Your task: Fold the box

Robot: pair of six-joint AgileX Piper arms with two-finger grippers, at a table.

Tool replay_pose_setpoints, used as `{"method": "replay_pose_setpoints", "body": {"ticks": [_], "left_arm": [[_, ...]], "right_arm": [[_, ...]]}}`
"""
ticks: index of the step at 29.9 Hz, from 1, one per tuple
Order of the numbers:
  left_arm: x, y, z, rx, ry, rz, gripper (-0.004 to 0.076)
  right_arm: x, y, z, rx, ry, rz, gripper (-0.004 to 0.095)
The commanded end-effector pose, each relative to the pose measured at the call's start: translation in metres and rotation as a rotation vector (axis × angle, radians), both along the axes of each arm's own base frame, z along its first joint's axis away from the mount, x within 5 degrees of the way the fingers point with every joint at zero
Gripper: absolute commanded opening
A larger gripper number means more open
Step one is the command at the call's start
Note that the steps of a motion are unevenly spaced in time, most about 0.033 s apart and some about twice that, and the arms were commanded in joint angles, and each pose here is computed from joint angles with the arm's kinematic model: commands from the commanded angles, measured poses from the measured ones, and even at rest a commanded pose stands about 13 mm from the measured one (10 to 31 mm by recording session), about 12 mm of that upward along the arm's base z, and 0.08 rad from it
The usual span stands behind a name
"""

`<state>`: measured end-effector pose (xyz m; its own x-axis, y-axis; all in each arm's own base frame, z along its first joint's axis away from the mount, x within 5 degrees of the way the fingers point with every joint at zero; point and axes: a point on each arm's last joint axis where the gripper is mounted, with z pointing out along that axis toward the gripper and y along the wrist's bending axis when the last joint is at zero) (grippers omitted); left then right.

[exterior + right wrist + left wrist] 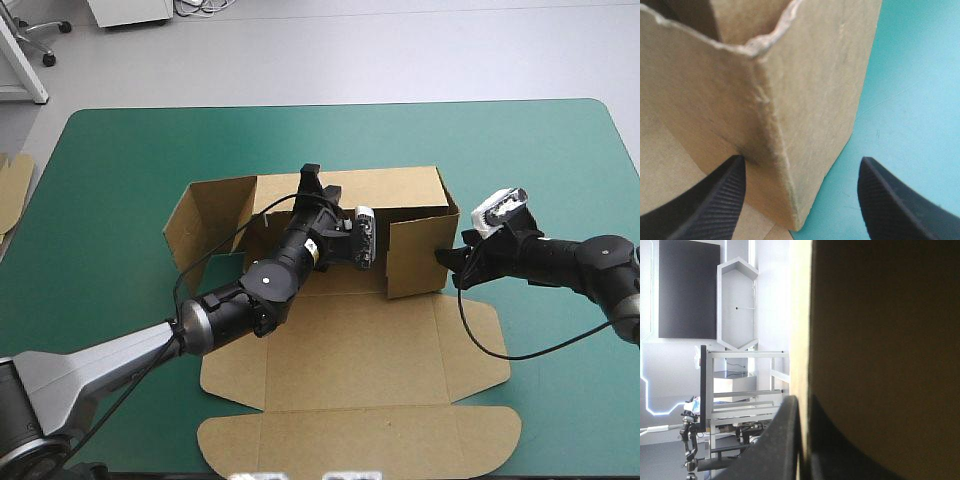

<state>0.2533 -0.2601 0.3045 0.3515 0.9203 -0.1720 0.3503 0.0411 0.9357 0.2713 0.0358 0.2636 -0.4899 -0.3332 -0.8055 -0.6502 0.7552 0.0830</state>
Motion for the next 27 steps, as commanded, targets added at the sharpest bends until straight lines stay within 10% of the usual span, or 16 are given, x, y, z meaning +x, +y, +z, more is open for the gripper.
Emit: {"method": "replay_pose_setpoints", "body": {"ticks": [1,27], "left_arm": [[-0.003,0.001,0.022,-0.037,-0.066,-0.015,-0.0014],[0.003,-0.008,0.028,-0.06,-0.103,-0.021,-0.0014]], "right_arm": [[0.003,0.002,0.02,0.054,-0.101,-0.007,0.0614],[0.013,0.03,0.045,0.075,-0.136,-0.038,0.061]]}}
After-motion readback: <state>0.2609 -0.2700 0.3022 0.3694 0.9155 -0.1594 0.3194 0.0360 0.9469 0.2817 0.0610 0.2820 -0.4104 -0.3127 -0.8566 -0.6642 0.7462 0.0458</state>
